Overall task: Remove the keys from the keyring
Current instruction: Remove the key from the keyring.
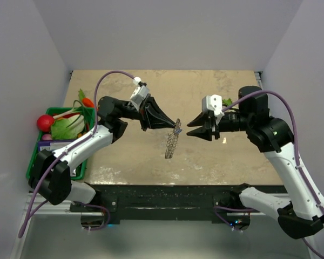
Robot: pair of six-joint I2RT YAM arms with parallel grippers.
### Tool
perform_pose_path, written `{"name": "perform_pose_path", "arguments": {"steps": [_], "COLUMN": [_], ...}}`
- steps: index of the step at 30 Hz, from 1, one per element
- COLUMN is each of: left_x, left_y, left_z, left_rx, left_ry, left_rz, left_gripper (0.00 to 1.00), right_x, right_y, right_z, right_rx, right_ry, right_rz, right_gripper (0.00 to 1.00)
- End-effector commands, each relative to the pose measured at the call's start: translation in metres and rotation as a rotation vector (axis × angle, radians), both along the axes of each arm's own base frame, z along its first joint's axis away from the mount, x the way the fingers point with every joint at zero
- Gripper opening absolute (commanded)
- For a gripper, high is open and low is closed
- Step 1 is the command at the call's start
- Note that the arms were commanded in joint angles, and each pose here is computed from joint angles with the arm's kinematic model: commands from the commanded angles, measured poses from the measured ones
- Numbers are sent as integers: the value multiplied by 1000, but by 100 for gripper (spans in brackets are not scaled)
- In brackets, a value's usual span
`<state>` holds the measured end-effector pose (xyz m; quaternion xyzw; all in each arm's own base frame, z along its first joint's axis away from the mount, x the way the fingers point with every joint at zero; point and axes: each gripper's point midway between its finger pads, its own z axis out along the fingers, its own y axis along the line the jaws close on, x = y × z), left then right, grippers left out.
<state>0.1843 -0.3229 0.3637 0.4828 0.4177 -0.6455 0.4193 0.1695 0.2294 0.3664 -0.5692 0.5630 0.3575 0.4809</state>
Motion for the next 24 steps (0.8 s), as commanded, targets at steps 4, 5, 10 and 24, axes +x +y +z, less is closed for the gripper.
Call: {"name": "perform_pose_path", "arguments": {"steps": [4, 5, 10, 24], "left_x": [-7, -8, -11, -10], "left_y": [6, 6, 7, 7], "left_z": [22, 21, 22, 20], "left_rx": [-60, -61, -70, -77], "left_ry": [-56, -59, -53, -44], "left_rz": [12, 8, -1, 2], "left_gripper": [0, 0, 0, 0], "right_x": [13, 16, 10, 0], "right_y": [14, 16, 21, 25], "right_z": [-2, 1, 4, 8], "right_rx": [61, 80, 114, 156], "right_ry": [54, 41, 83, 141], "right_rz": [39, 45, 113, 248], "right_gripper": [35, 35, 31, 29]}}
